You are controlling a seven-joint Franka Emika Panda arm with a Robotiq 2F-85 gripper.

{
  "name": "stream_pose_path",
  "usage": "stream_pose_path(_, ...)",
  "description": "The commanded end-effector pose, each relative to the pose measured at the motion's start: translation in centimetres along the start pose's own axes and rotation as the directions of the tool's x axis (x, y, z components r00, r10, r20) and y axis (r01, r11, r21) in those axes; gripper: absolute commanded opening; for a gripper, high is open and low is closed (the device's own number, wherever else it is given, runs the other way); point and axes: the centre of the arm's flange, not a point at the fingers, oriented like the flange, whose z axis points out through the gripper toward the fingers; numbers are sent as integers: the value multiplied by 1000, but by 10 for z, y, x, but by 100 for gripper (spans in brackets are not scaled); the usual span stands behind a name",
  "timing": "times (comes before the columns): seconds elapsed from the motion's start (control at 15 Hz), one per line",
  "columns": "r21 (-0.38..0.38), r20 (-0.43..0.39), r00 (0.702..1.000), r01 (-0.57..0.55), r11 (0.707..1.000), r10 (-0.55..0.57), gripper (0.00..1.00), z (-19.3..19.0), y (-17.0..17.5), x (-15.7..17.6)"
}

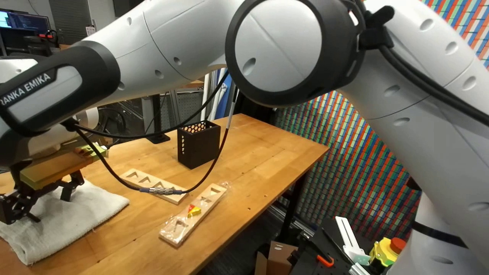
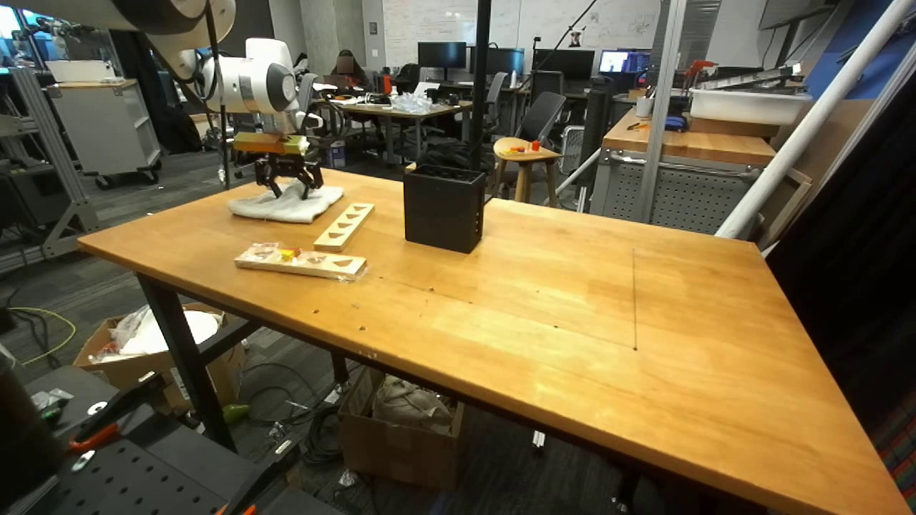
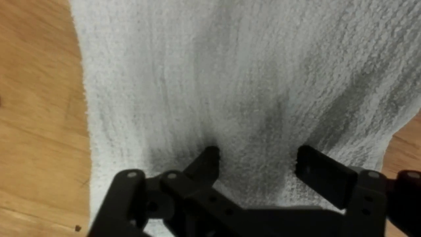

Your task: Put the towel inside the black basket

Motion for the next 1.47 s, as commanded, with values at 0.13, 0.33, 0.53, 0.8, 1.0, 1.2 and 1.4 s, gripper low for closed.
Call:
stream_pose_path(0.13,-7,21,1000,23,1000,-22,20,-18,-14,2)
stream_pose_path(0.33,-14,27,999,22,1000,-22,1,-32,-17,-4)
stream_pose_path(0.53,-23,39,999,20,1000,-19,3,-43,-15,-10)
stream_pose_path(0.8,-45,51,999,16,999,-14,3,-62,-10,-21)
stream_pose_path(1.0,-61,63,998,15,998,-11,3,-80,3,-34)
stream_pose_path(1.2,-77,64,998,-1,997,6,3,-106,28,-50)
stream_pose_path(1.4,-103,54,998,-16,995,21,3,-141,61,-69)
